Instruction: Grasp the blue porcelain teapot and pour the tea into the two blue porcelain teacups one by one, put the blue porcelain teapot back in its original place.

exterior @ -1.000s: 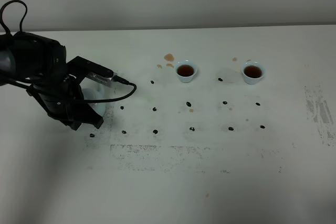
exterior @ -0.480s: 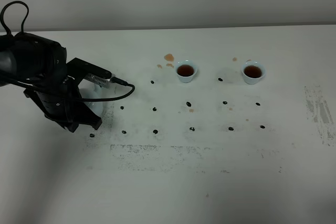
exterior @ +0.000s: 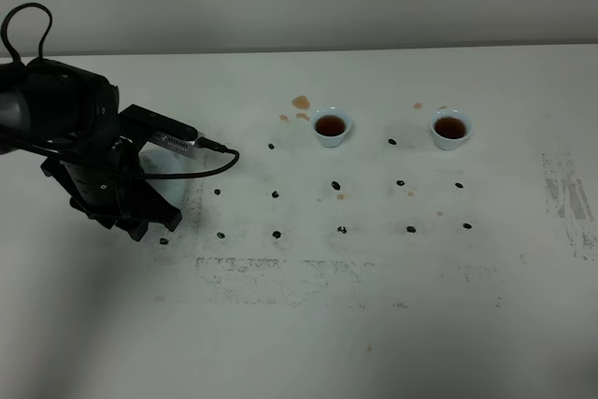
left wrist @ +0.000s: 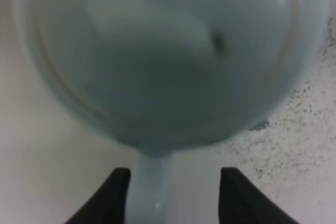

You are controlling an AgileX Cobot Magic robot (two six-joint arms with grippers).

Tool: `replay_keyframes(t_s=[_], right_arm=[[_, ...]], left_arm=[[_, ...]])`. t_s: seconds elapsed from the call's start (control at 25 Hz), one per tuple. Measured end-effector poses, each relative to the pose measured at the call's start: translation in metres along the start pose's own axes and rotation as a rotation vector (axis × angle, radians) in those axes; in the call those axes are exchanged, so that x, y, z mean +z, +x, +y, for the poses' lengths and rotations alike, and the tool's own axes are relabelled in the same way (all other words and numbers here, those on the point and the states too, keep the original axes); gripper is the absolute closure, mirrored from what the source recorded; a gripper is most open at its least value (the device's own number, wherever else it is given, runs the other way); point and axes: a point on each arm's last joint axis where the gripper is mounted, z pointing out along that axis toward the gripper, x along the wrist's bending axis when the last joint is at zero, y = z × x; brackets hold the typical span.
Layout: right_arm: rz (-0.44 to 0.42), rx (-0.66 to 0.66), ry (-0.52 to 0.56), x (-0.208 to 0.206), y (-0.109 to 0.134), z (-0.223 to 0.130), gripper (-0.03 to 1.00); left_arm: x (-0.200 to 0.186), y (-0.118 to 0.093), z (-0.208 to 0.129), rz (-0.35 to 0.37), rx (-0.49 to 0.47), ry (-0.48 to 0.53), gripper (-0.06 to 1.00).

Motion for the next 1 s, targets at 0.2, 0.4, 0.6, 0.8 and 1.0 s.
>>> replay_keyframes(t_s=[0.2,0.4,0.6,0.8,1.0], right_arm=[[0.000,0.000,0.000,0.000,0.000,0.000,0.73],[0.000,0.000,0.000,0.000,0.000,0.000,0.73],[0.000,0.000,0.000,0.000,0.000,0.000,0.73],[0.000,0.000,0.000,0.000,0.000,0.000,0.73],[0.000,0.000,0.000,0.000,0.000,0.000,0.73]], left_arm=[[-0.003,-0.002,-0.003,-0.019,-0.021,0.020,0.53],[-0.018,-0.005,-0.010,-0.030,-0.031,0.008,0.53],[-0.027,-0.010,-0.035,-0.036,-0.032,0.029,0.53],[-0.075,-0.009,-0.060,-0.016,-0.049,-0.075,0.53],[-0.156,-0.003,-0.103,0.053,-0.075,-0.288,0.52]])
